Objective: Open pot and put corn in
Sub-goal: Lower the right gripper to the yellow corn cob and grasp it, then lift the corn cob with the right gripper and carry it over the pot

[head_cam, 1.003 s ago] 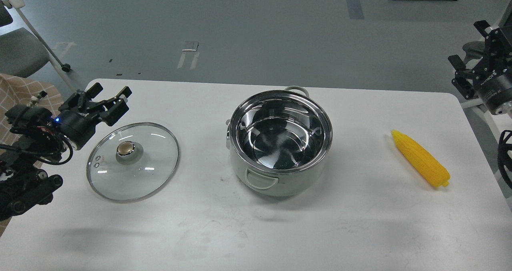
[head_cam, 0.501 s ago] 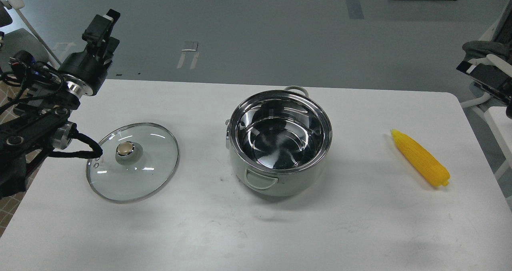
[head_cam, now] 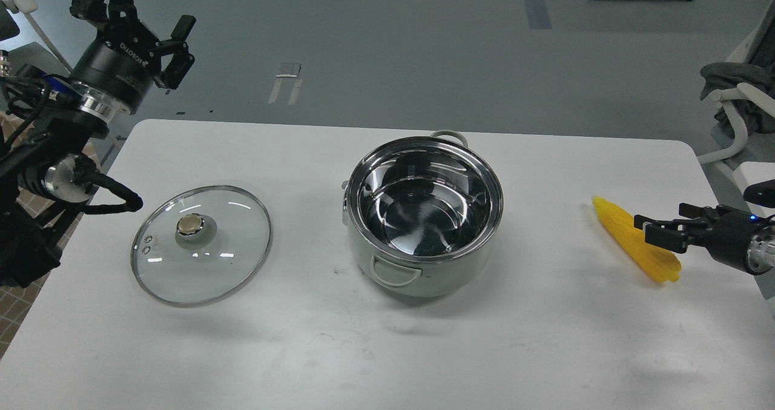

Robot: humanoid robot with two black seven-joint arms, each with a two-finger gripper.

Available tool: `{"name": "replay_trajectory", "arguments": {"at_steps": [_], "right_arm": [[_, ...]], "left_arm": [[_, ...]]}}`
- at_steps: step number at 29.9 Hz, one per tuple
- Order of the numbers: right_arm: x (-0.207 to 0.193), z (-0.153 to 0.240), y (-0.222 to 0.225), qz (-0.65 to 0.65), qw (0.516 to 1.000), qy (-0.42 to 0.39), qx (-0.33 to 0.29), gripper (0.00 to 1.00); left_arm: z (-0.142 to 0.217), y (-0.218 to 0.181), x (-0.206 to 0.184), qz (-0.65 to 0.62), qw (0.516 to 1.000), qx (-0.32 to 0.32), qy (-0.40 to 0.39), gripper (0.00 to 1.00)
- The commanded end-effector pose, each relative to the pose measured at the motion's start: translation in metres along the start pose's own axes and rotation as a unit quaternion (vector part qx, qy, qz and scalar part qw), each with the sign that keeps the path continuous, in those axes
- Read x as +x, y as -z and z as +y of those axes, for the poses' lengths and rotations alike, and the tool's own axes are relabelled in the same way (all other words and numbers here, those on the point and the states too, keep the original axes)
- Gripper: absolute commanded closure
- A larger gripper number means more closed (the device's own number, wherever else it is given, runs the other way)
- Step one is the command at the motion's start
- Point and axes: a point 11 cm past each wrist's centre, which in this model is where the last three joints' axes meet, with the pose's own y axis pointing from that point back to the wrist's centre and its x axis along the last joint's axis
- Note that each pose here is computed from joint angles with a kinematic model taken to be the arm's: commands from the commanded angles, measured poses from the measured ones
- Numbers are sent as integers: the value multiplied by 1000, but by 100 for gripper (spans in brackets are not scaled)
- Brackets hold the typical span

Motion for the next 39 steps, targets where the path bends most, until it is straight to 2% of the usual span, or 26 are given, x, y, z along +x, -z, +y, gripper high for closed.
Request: {"name": "replay_trajectory", "arguments": {"at_steps": [1,3,7,9,10,11,13,16,23,29,31,33,35,37,39], "right_arm": [[-15,-12,5,14,1000,18,0,0],[-21,-19,7,28,999,23,0,1],[-30,-27,10,43,999,33,-1,11],[-32,-30,12,47,998,34,1,34],[-33,-32,13,51,998,32,2,62],[-34,-32,14,52,998,31,2,78],[-36,-32,14,52,998,31,3,83],[-34,-31,14,59,998,21,4,98],[-11,-26,19,77,997,-16,19,100],[97,-7,24,127,987,-97,26,100],[155,0,32,149,980,-130,24,100],[180,1,41,163,976,-138,28,100],[213,-8,72,180,971,-148,55,100],[244,-25,123,208,961,-149,101,100],[248,-36,150,223,956,-140,125,100]], "left_arm": [[-1,1,-1,2,1000,-1,1,3],[-1,1,-1,2,1000,-1,0,3],[-2,-1,-2,2,1000,-4,1,3],[-2,-2,-2,3,1000,-6,1,3],[-2,-3,-2,3,1000,-7,0,3],[-2,-3,-2,2,1000,-8,-2,3],[-2,-3,-1,1,1000,-7,-3,3],[-3,-4,-5,2,1000,-9,1,3],[-5,-9,-2,1,1000,-18,-6,3],[-5,-10,-2,-1,1000,-17,-6,3],[-5,-9,-2,0,1000,-17,-6,3],[-5,-9,-2,0,1000,-16,-7,3],[-5,-9,-2,0,1000,-17,-6,3],[-5,-9,-2,-1,1000,-17,-7,3],[-5,-10,-2,-1,1000,-17,-6,3]]}}
